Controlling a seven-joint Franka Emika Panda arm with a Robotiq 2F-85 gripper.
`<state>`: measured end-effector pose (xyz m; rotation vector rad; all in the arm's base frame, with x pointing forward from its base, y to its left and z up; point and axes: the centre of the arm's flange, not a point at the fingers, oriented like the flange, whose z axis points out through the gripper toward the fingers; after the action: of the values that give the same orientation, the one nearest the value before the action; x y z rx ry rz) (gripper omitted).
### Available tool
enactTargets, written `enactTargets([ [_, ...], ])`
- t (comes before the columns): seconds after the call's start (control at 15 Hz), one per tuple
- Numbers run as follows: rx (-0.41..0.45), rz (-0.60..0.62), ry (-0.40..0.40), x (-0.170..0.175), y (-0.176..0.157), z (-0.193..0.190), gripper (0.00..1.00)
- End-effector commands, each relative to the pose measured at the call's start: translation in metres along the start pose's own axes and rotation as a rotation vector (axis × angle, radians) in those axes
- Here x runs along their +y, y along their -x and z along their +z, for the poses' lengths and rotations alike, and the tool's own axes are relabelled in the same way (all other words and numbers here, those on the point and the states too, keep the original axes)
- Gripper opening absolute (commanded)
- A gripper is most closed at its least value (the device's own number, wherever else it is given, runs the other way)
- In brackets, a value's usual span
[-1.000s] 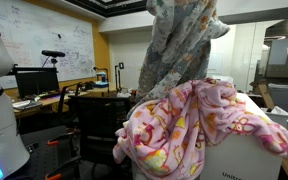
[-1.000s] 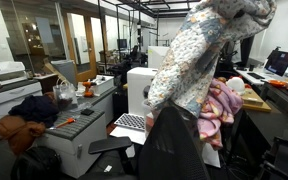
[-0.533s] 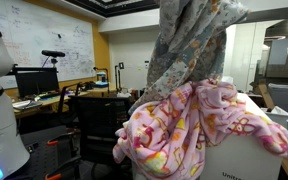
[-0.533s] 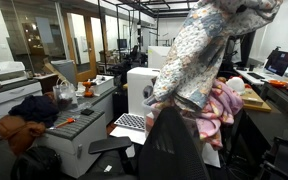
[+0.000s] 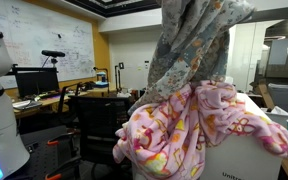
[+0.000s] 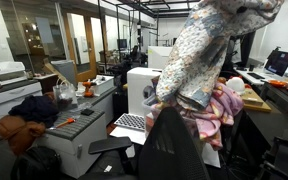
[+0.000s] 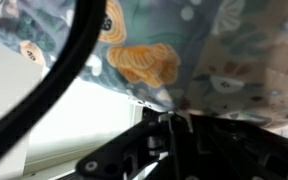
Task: Pile the blue blanket on top of the pink blanket
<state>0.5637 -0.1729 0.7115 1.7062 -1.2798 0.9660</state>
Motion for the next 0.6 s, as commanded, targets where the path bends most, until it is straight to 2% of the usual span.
enactTargets([
  [0.0,-0.035,-0.069,-0.055,-0.006,0.005,-0.005,0.01],
  [0.27,-0.089,-0.227,-0.095,-0.014,0.037,-0.004,0.01],
  [0.47,-0.05,-0.343,-0.079,-0.02,0.074,-0.008,0.01],
  [0.53,-0.06,-0.388,-0.088,-0.024,0.091,-0.01,0.01],
])
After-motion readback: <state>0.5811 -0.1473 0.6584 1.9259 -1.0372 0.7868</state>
